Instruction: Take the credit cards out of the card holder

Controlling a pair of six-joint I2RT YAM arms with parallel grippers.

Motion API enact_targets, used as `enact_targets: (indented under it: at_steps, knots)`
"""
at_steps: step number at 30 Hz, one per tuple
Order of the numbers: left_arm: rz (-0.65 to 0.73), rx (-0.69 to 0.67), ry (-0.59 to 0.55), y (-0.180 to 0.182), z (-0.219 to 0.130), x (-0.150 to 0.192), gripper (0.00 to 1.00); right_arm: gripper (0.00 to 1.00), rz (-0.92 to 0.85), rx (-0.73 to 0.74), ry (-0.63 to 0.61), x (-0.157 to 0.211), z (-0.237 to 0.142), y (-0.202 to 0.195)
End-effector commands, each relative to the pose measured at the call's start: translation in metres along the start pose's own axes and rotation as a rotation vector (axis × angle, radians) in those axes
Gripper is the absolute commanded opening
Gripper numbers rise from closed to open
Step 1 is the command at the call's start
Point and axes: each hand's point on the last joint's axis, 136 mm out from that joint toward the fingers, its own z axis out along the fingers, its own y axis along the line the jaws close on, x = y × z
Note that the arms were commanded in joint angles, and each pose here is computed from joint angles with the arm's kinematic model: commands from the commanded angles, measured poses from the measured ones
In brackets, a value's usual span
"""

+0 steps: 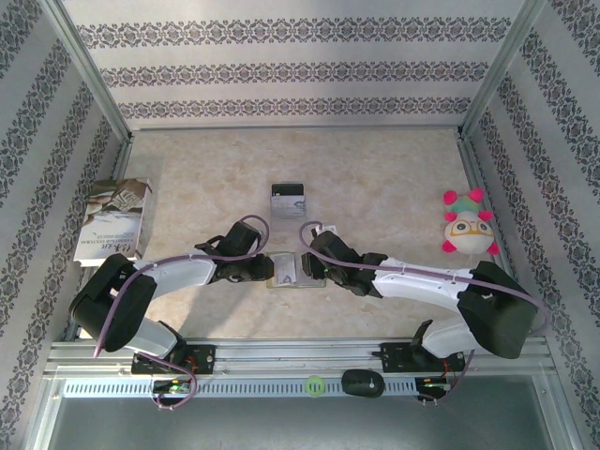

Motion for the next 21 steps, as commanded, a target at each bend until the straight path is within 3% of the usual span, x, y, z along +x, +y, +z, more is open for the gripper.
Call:
enact_targets:
  at_steps: [1,12,17,21]
  knots:
    - [0.058,0.008,0.029,-0.012,-0.006,0.002,0.31,0.37,0.013,0.063,-0.018,0.000,-0.005,-0.018]
    - [0.088,0.000,0.040,-0.020,-0.015,-0.002,0.33,0.35,-0.024,0.130,-0.054,-0.013,-0.020,-0.036]
    - [0.070,0.024,0.053,-0.023,-0.007,0.001,0.32,0.32,-0.136,-0.144,-0.078,-0.027,-0.031,0.018]
    - [0.073,0.015,0.051,-0.021,-0.006,0.001,0.32,0.32,-0.083,-0.389,0.131,-0.012,-0.013,0.062]
